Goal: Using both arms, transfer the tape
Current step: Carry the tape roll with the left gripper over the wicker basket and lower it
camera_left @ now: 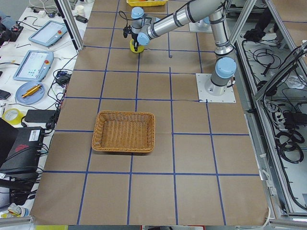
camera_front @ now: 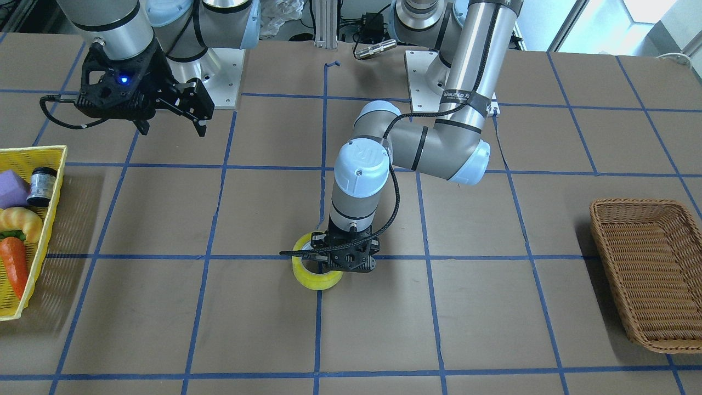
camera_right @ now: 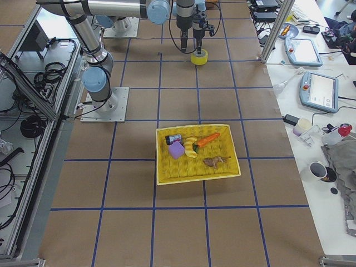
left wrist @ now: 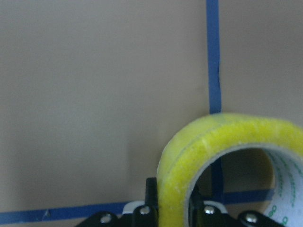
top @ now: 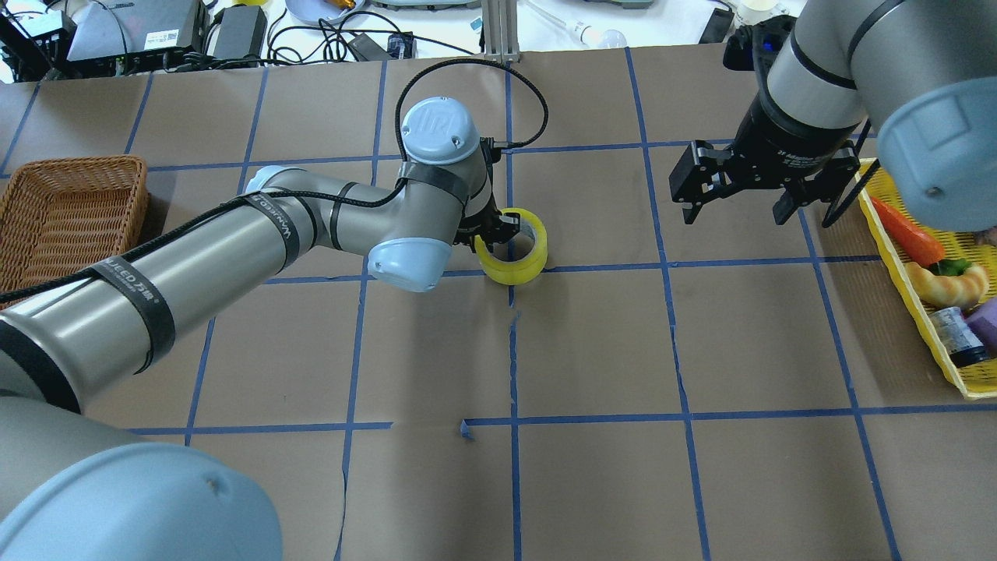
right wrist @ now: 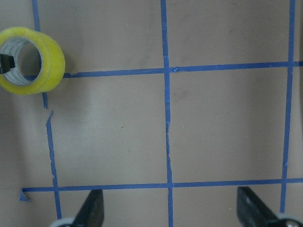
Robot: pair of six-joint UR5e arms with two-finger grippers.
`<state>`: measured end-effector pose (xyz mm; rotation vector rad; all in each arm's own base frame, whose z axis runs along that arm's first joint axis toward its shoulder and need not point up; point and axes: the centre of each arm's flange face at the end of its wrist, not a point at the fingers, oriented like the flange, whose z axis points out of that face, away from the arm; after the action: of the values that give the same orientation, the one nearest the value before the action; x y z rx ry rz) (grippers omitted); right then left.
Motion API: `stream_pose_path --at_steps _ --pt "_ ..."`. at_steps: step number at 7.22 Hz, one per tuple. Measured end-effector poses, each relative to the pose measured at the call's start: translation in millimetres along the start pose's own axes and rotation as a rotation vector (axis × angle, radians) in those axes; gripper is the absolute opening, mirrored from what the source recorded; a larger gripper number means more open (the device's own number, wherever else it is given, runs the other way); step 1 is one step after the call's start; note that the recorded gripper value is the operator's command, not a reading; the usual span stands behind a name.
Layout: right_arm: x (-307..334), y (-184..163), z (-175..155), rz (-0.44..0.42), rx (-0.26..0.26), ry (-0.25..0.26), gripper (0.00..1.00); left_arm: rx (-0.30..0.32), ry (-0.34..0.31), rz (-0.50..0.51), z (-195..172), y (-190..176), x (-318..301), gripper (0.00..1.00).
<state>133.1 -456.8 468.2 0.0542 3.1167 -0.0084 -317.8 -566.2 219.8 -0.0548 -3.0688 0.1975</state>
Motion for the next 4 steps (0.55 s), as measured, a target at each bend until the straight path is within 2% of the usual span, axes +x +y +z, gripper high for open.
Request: stream_pose_path --at_steps 2,4 --pt "0.5 -0.3 0.0 -0.005 0.000 0.003 1.00 0.037 -0.010 0.002 -60.2 -35.0 -46.7 0.10" --pt "1.3 -1.7 -3.6 -0.005 0.008 0.008 1.00 0.049 -0.044 -0.008 -137.2 -75.7 -165.0 0.10"
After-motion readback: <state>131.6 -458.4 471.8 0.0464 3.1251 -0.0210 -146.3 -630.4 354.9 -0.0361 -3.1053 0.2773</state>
